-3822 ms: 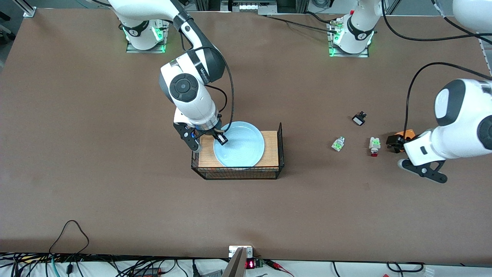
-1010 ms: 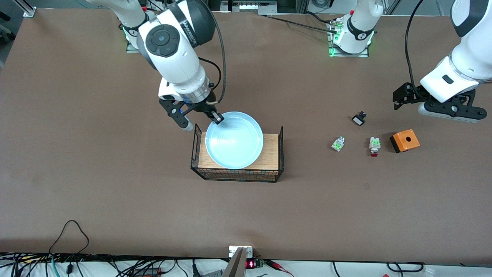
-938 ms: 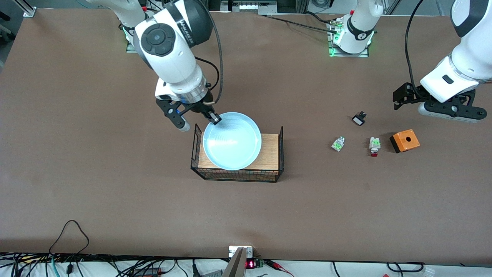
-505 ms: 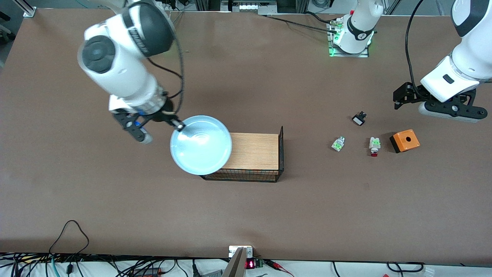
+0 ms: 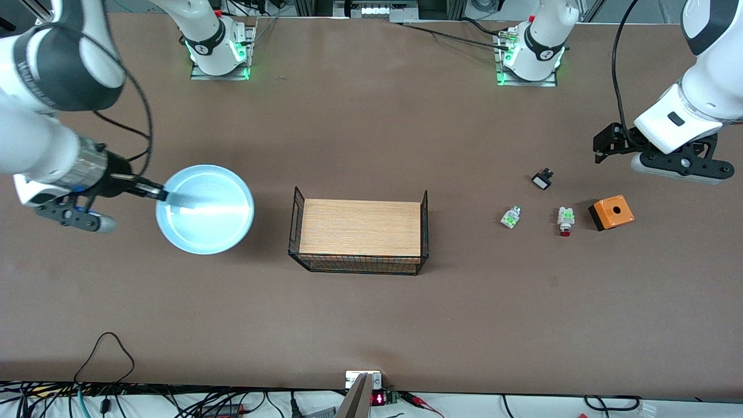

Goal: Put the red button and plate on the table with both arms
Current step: 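Lift the blue plate with the right gripper and carry it off the tray, then lower the blue plate onto the table and open the right gripper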

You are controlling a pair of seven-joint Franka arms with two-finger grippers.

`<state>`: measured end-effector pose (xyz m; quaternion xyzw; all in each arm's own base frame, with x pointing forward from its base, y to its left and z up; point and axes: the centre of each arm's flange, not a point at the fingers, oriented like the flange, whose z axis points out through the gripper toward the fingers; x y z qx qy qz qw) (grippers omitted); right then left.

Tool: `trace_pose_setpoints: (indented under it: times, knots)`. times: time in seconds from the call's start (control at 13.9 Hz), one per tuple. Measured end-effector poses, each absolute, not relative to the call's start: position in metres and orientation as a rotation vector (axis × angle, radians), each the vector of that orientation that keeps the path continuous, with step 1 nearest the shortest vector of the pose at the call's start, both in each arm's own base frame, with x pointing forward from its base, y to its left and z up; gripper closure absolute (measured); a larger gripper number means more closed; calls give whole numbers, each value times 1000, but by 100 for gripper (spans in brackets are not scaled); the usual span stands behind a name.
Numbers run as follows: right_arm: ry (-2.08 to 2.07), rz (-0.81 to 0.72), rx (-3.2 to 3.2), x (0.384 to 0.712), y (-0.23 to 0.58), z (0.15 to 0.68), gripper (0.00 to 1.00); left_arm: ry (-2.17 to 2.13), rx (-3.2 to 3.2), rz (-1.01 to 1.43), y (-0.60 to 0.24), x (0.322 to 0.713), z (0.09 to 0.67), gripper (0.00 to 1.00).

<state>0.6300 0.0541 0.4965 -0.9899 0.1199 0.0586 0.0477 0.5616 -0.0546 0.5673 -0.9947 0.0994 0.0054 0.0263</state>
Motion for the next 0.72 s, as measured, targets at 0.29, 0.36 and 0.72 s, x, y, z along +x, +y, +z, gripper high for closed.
trace_pose_setpoints:
  times: [0.29, 0.36, 0.72]
  knots:
    - [170, 291, -3103, 618, 6, 442, 96, 324, -3072, 19, -62, 561, 567, 0]
    - [128, 289, -3113, 615, 5, 423, 96, 323, -3072, 21, -61, 561, 567, 0]
    - [-45, 198, -3121, 591, -17, 334, 96, 311, -3072, 52, -57, 559, 566, 0]
